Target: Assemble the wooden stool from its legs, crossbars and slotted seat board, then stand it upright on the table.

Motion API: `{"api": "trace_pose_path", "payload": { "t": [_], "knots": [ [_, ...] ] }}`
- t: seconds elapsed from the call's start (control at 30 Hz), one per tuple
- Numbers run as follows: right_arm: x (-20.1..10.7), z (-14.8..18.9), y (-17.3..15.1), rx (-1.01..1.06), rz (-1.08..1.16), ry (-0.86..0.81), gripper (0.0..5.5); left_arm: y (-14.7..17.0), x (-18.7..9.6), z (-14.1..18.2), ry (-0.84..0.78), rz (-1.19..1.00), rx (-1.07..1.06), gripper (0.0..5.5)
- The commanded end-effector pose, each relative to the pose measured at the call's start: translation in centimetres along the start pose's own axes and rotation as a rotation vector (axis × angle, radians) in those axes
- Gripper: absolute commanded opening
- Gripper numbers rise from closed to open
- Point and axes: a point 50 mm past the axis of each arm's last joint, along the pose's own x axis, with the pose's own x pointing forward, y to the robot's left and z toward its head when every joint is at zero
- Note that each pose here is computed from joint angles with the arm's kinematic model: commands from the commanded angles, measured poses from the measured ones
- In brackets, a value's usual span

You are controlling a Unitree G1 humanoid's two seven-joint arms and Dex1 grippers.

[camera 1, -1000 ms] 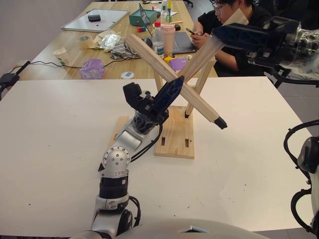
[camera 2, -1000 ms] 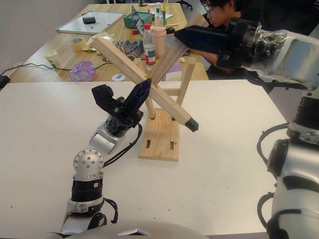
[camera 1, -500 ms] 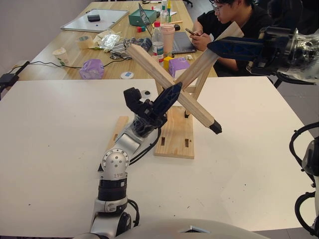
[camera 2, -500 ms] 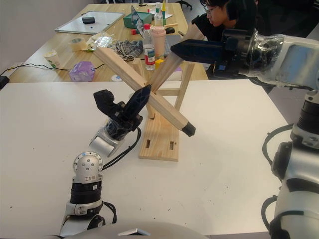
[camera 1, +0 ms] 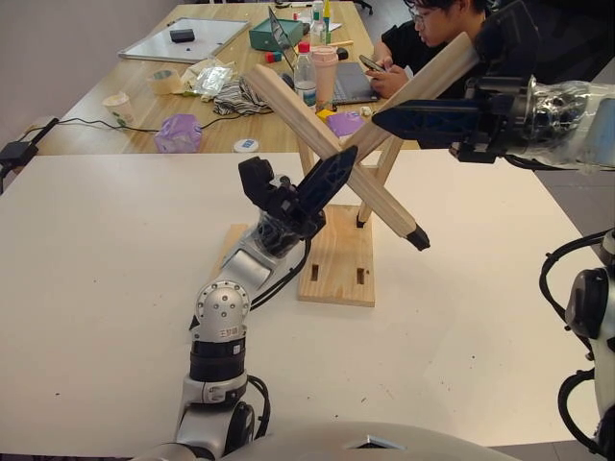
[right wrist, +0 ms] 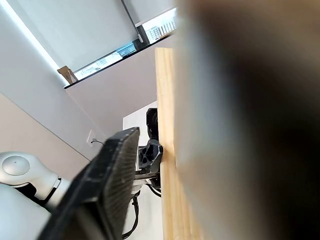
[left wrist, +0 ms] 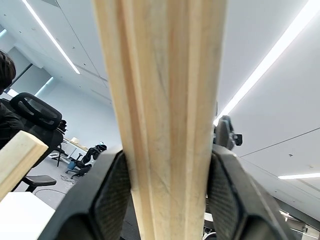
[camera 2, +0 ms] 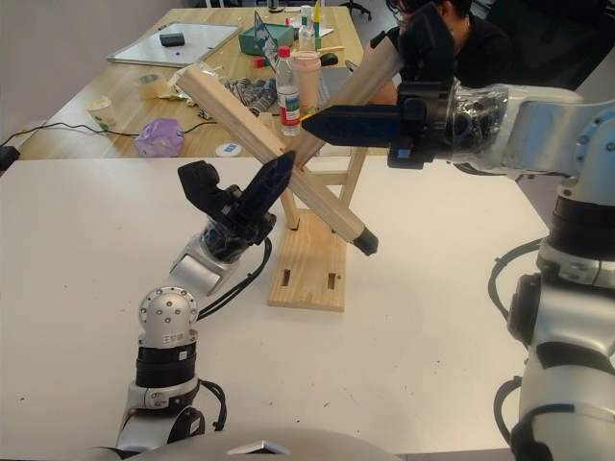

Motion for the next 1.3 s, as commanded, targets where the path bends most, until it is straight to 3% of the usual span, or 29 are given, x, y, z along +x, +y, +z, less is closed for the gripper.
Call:
{"api": "trace_pose_path", "payload": {
  "t": [0.03, 0.13, 0.47, 0.63, 0.8, 1.0, 1.3],
  "knots": [
    [0.2, -0.2, 0.0, 0.014, 0.008, 0.020, 2.55, -0.7, 0.9, 0.8, 0.002, -0.046, 0.025, 2.06],
    [-0.9, -0.1, -0.2, 0.014, -0.029, 0.002, 3.05, -0.7, 0.4, 1.2, 0.007, -0.032, 0.034, 2.06],
    [-3.9, -0.9, -0.5, -0.029, -0.112, 0.001, 3.08, -0.2, -1.3, 2.3, 0.045, 0.017, 0.056, 2.06],
    [-7.0, -2.0, -0.6, -0.060, -0.165, -0.004, 3.08, 0.0, -5.0, 5.1, 0.119, 0.126, 0.153, 2.06],
    [-10.0, -3.7, -3.0, -0.024, -0.315, -0.074, 3.08, 1.1, -7.7, 6.6, 0.275, 0.204, 0.342, 2.06],
    [-9.4, -4.2, -4.8, 0.005, -0.318, -0.089, 3.08, 4.3, -8.0, 4.5, 0.468, 0.117, 0.568, 2.06],
    [-8.6, -4.1, -5.2, 0.020, -0.283, -0.053, 3.08, 6.7, -12.7, 2.6, 0.607, 0.167, 0.566, 2.06]
  ]
}}
